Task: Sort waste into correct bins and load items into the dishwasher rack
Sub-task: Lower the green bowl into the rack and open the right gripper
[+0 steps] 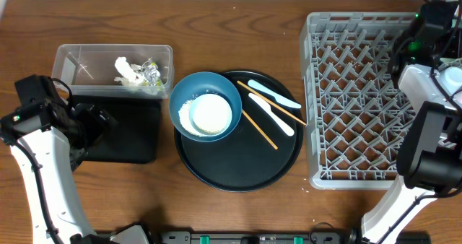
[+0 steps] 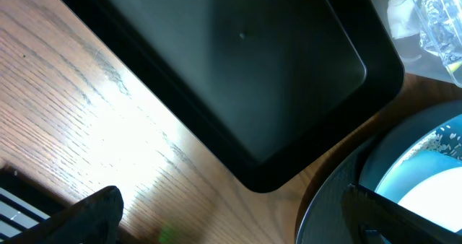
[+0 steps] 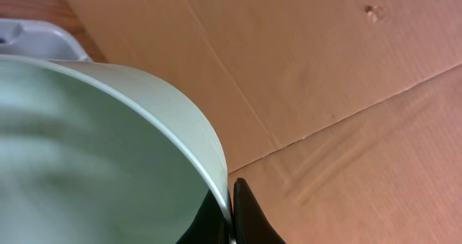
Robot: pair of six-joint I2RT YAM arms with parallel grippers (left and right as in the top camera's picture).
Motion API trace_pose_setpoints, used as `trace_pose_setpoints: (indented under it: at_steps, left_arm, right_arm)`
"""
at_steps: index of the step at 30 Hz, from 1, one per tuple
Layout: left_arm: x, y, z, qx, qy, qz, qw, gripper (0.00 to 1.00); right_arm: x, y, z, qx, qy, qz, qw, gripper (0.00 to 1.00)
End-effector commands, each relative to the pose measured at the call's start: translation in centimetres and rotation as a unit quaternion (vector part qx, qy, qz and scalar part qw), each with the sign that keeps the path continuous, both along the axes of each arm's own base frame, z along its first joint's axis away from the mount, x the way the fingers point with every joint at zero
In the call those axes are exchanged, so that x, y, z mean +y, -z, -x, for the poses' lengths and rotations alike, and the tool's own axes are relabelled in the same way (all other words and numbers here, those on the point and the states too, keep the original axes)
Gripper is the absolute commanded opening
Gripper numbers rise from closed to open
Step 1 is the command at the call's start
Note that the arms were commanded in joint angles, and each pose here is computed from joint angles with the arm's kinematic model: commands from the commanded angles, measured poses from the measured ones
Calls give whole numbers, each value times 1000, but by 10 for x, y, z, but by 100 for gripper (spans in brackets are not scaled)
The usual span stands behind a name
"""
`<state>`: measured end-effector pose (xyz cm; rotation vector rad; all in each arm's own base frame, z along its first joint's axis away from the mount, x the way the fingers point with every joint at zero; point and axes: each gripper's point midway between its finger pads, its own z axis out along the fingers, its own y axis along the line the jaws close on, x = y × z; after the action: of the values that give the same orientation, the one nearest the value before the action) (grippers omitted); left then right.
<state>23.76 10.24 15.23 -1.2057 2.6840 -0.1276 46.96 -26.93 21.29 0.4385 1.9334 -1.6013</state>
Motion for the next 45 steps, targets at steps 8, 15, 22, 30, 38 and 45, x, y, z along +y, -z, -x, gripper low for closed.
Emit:
trace_pose_setpoints:
  at_steps: [8, 15, 22, 30, 38, 45]
  left_arm:
    - [2, -2, 1, -1, 1, -4, 1000, 98]
    - [2, -2, 0, -1, 1, -4, 1000, 98]
    - [2, -2, 0, -1, 1, -4, 1000, 98]
    - [2, -2, 0, -1, 1, -4, 1000, 98]
    - [2, -2, 0, -1, 1, -4, 1000, 98]
    - [2, -2, 0, -1, 1, -4, 1000, 98]
  right_arm:
    - [-12, 35, -1, 32, 10, -8, 999, 1]
    - [-3, 44, -7, 38, 1, -12, 999, 1]
    - [29, 44, -24, 39, -33, -11, 999, 15]
    - [70, 53, -38, 32, -66, -25, 997, 55]
    - [76, 45, -32, 29, -47, -14, 998, 80]
    - [89, 19, -28, -5, -50, -17, 999, 87]
